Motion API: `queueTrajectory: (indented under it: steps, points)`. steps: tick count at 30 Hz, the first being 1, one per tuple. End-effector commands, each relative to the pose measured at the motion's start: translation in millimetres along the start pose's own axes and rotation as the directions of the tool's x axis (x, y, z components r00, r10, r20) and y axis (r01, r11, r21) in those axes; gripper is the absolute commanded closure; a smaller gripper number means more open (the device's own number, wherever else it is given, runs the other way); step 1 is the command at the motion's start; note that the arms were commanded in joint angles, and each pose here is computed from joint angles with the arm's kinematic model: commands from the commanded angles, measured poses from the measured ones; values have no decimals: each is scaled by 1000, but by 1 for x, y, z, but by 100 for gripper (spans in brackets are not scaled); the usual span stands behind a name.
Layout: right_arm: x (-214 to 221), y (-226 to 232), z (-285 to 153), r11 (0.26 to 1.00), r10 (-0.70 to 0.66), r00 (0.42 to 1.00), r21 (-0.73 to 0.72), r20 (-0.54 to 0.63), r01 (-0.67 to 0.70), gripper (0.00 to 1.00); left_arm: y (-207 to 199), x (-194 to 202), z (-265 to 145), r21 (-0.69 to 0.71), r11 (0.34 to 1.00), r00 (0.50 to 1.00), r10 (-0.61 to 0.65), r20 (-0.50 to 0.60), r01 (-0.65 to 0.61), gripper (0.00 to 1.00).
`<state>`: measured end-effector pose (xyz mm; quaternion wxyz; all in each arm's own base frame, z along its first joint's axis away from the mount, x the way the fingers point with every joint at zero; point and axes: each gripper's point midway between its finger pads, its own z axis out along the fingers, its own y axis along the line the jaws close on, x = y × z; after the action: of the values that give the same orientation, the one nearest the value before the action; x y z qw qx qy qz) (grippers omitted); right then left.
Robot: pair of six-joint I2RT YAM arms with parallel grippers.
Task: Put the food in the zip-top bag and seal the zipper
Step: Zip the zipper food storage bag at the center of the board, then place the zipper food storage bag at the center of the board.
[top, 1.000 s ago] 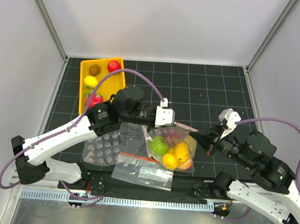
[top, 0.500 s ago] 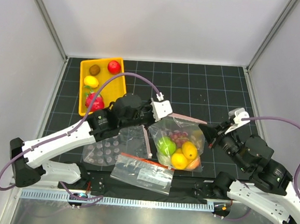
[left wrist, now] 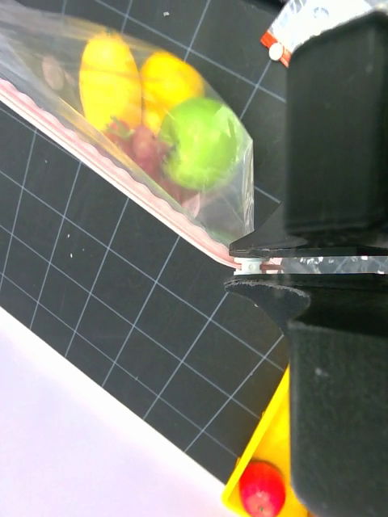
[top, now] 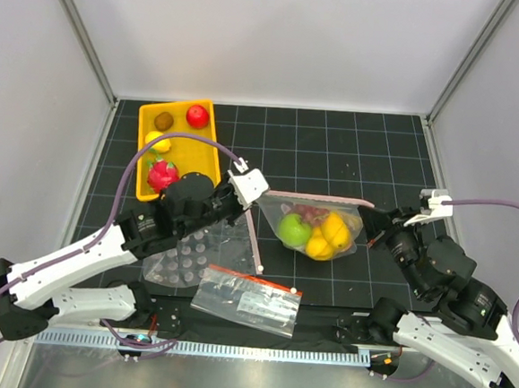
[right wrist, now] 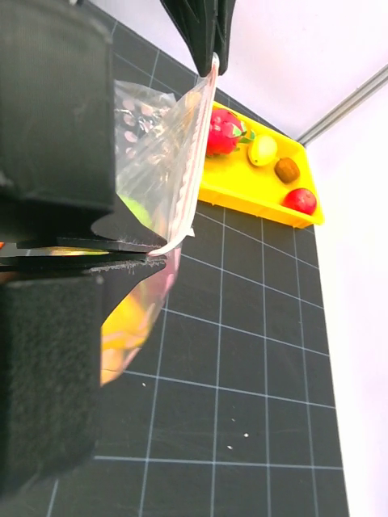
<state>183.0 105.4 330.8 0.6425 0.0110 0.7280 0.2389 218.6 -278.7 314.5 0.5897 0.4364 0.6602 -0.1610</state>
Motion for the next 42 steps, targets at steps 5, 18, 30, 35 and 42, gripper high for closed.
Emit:
queueTrajectory:
  steps: [5,18,30,35,42]
  points:
    - [-39,-24,-16,986,119,981,101,155,-136,99,45,24,-34,-251,965,994,-96,-53,80,100]
    - [-34,70,22,976,37,999,-215,13,-34,99,75,10,-60,-411,895,981,-193,-9,173,100]
    - [-41,99,66,978,-31,999,-207,37,37,95,109,-12,-85,-555,809,981,-180,79,193,83]
    - [-30,106,99,984,-75,997,-157,34,79,99,124,-3,-81,-637,755,980,-196,6,155,100]
    - [-6,118,151,985,-118,992,-129,-33,113,79,129,0,-93,-653,741,974,-225,-20,157,67]
